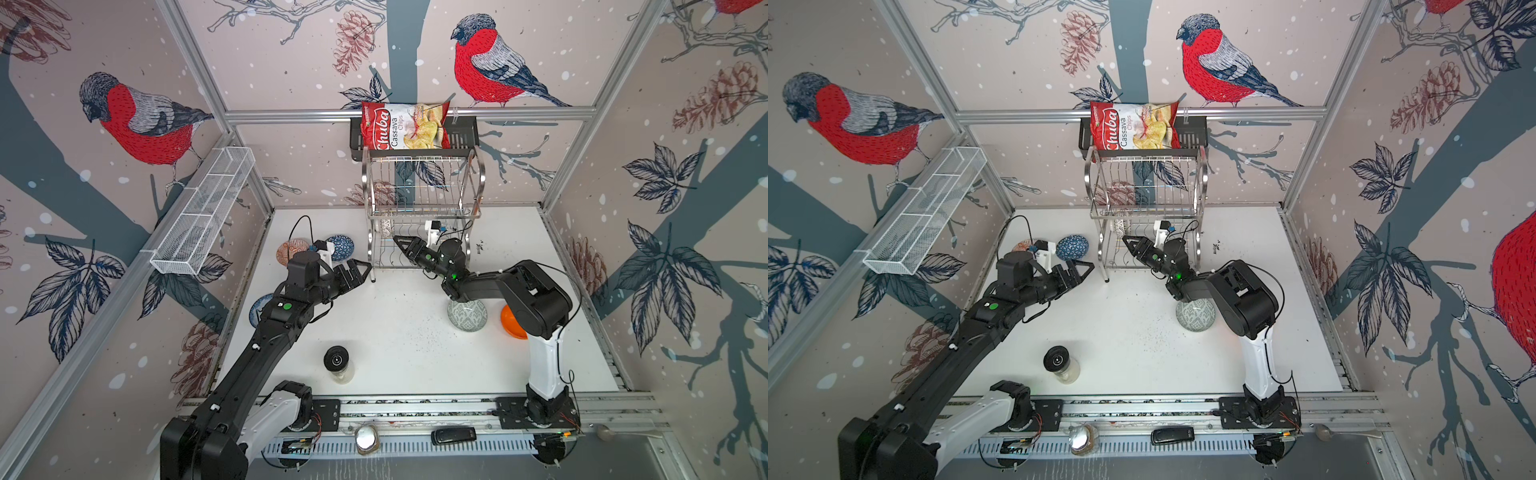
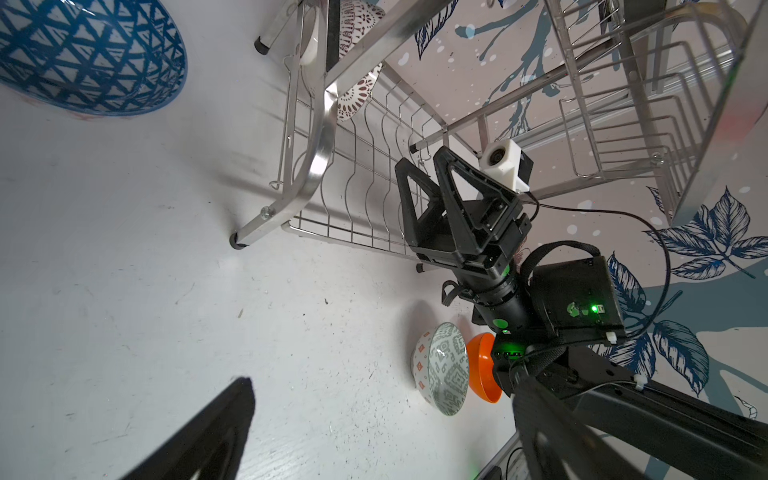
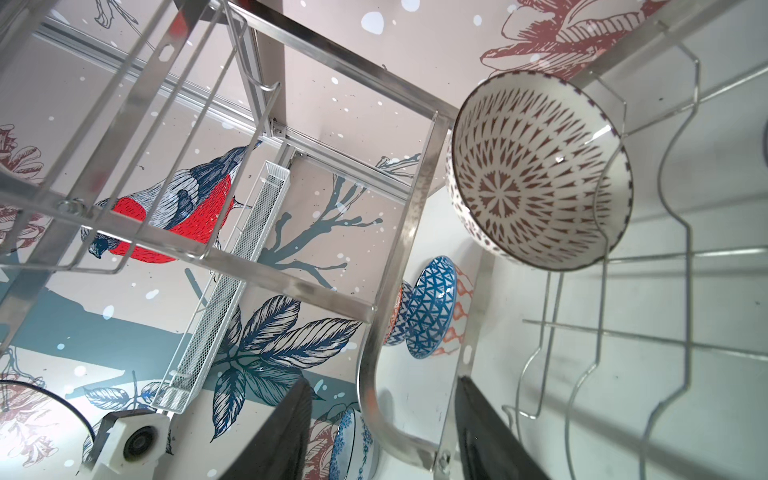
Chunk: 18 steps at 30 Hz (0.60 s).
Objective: Load the bowls into the dish rack
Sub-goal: 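Draw the right gripper back out of the dish rack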
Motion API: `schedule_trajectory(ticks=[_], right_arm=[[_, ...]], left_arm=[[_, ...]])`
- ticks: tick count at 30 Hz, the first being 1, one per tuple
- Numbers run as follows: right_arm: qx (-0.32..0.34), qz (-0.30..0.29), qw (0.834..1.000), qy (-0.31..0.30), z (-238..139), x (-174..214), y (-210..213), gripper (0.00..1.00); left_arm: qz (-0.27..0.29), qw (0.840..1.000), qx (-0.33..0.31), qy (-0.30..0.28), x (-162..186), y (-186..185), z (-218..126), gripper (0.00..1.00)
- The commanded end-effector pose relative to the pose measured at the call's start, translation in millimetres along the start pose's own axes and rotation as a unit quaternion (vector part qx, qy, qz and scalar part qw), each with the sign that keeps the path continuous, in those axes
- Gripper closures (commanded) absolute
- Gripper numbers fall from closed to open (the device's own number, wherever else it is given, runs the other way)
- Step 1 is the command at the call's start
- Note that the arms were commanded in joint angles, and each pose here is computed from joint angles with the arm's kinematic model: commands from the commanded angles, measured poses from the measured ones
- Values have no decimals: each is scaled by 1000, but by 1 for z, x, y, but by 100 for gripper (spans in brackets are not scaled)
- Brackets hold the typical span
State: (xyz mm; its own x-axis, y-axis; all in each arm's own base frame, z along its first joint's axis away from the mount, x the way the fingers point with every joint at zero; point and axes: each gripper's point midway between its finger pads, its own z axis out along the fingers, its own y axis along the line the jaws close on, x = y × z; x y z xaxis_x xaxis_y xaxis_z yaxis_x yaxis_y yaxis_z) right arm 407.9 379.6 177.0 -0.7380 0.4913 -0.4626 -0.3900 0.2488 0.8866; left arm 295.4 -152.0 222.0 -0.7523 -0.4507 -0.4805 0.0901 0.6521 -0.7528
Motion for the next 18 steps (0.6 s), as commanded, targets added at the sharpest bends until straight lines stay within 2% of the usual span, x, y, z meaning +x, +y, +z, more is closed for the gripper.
schedule_trajectory(ticks=[1, 8, 18], right_arm=[[-16, -20, 1000, -13, -6, -3, 16, 41], [-4, -39, 999, -15, -31, 1, 28, 34], [42, -77, 996, 10, -63, 9, 35, 13]], left_arm=[[3, 1000, 6, -25, -9, -4, -3, 3], [-3, 999, 6, -34, -6, 1, -5, 3], [-9, 1000, 1, -30, 2, 14, 4, 3]])
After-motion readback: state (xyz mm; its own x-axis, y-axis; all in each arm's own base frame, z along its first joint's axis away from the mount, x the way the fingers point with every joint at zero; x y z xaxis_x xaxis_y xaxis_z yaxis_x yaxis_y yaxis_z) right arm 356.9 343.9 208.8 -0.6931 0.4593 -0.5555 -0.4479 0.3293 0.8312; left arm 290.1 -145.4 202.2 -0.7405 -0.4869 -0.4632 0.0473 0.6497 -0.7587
